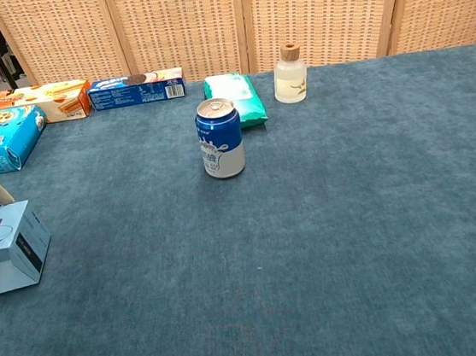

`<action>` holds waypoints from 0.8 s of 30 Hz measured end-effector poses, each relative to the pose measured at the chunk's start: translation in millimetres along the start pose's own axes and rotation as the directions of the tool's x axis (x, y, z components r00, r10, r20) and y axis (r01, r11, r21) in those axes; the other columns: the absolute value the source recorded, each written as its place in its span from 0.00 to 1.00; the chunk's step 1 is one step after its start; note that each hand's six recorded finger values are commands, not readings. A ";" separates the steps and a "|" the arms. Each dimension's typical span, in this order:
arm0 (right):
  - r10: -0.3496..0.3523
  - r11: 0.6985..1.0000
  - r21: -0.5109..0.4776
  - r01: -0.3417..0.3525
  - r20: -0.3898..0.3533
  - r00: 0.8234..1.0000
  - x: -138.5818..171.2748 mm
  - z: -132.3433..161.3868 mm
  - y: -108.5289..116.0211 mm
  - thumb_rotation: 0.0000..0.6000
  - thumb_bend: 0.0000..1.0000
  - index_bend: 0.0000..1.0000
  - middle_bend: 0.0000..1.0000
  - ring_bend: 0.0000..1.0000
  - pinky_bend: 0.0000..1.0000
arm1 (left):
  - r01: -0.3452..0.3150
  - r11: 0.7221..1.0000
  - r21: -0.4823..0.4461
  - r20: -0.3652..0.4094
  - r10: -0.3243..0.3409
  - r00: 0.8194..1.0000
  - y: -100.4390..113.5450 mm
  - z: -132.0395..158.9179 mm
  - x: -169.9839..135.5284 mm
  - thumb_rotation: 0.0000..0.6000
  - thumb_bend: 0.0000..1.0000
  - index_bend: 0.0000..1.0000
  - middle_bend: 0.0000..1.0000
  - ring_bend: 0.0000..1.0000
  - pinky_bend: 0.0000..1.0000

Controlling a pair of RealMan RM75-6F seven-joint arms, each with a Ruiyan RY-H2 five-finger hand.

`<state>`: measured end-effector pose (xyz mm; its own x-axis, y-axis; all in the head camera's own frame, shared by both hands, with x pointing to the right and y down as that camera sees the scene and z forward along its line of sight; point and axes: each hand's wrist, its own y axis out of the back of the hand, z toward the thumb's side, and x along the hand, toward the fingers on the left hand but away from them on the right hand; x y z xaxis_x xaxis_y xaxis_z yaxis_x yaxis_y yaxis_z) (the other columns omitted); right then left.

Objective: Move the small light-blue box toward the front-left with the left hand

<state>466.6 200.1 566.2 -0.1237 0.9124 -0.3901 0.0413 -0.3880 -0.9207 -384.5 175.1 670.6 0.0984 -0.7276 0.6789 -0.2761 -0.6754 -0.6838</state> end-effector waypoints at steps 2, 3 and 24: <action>0.001 1.000 0.001 -0.001 0.000 1.000 0.0 0.1 -0.3 1.00 0.00 0.00 0.00 0.00 0.00 | 0.016 1.000 -0.004 0.018 -0.016 1.000 4.2 0.7 -0.2 1.00 0.16 0.44 0.41 0.38 0.42; 0.001 1.000 0.001 -0.001 -0.001 1.000 0.1 0.2 -0.4 1.00 0.00 0.00 0.00 0.00 0.00 | 0.029 1.000 -0.012 0.031 -0.029 0.999 7.3 1.6 -0.4 1.00 0.17 0.44 0.41 0.38 0.42; 0.015 0.999 0.030 -0.014 -0.006 1.000 -0.7 6.6 -7.7 1.00 0.00 0.00 0.00 0.00 0.00 | 0.502 0.861 -0.085 0.043 -0.500 0.865 50.5 -8.8 -10.3 1.00 0.34 0.47 0.47 0.41 0.42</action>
<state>459.9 201.6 573.6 -0.1169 0.9075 -0.4035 0.0137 -0.4048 -0.9143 -407.9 149.5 631.5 0.2644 -0.2965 0.9177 -0.2694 -0.9364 -0.2249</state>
